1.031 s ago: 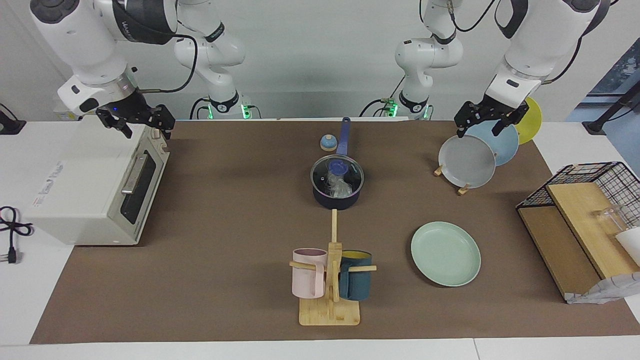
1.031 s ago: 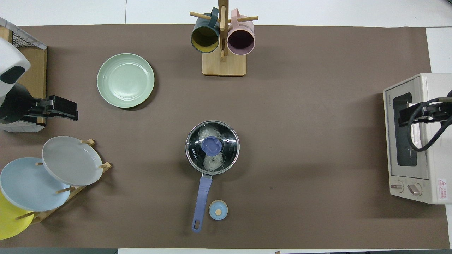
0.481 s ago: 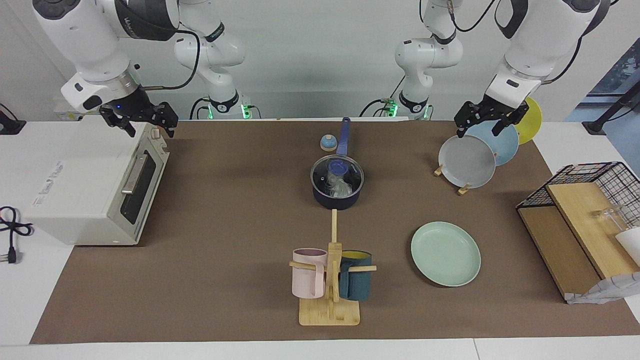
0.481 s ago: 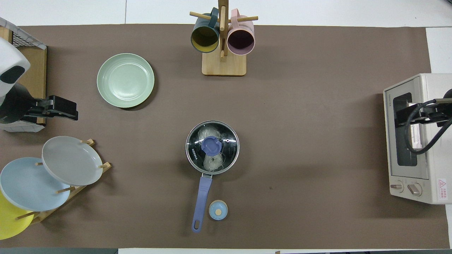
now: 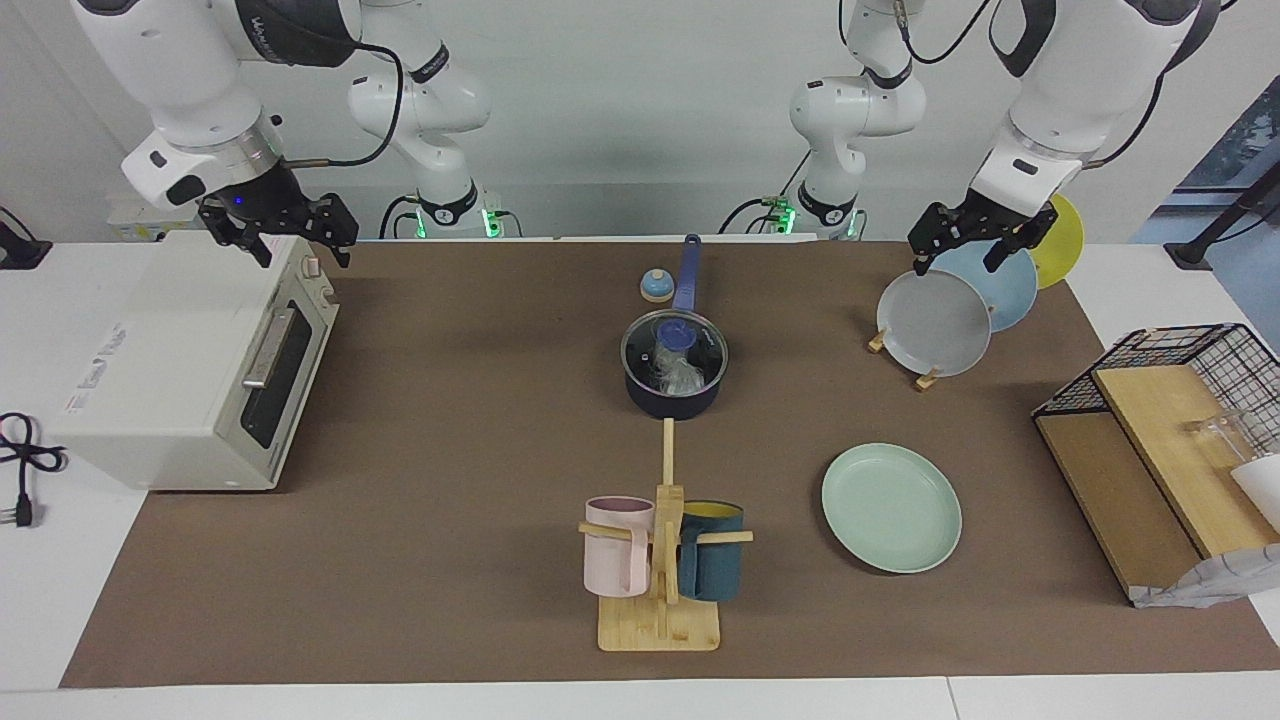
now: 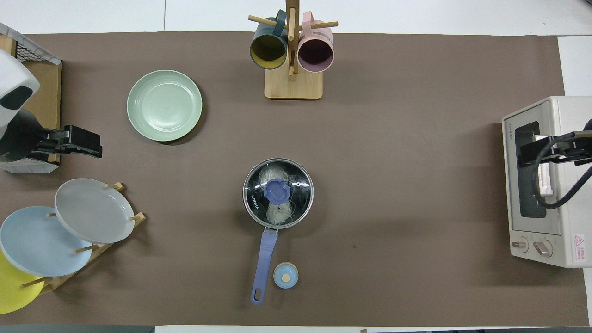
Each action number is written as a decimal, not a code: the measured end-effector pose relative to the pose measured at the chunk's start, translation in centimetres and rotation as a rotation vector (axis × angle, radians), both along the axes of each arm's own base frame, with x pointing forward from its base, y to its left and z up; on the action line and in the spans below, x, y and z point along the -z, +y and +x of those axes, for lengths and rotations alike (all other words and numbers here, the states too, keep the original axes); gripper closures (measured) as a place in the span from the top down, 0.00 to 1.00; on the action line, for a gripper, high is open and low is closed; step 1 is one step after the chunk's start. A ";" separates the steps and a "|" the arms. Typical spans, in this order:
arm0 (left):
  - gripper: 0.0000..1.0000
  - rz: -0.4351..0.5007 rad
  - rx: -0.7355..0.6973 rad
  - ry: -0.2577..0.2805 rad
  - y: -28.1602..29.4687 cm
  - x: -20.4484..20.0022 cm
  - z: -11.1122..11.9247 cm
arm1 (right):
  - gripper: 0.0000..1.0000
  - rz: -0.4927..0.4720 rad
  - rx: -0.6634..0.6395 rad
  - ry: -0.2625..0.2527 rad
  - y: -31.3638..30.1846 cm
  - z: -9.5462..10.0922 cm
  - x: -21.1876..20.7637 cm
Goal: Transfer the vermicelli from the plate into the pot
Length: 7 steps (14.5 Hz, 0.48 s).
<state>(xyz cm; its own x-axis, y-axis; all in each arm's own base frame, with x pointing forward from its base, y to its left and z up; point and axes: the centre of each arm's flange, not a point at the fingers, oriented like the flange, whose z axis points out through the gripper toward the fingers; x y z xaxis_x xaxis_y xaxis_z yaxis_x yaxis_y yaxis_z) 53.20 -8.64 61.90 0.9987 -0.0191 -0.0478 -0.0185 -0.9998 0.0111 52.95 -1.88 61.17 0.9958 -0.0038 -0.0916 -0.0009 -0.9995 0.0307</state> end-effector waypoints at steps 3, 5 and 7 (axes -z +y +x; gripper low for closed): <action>1.00 0.000 0.000 0.000 0.0 0.0 0.0 | 1.00 0.000 0.000 -0.016 0.0 0.1 -0.7; 1.00 0.000 0.000 0.000 0.0 0.0 0.0 | 1.00 0.000 0.003 -0.021 -0.2 0.1 -0.9; 1.00 0.000 0.000 0.000 0.0 0.0 0.0 | 1.00 0.000 0.006 -0.020 -0.3 0.1 -0.9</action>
<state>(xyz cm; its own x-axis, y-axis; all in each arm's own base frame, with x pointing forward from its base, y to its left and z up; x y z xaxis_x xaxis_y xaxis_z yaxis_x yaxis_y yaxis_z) 53.20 -8.64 61.90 0.9987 -0.0191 -0.0478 -0.0185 -0.9998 0.0111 53.01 -2.20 62.09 0.9974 -0.0097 -0.0713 -0.0075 -0.9995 0.0306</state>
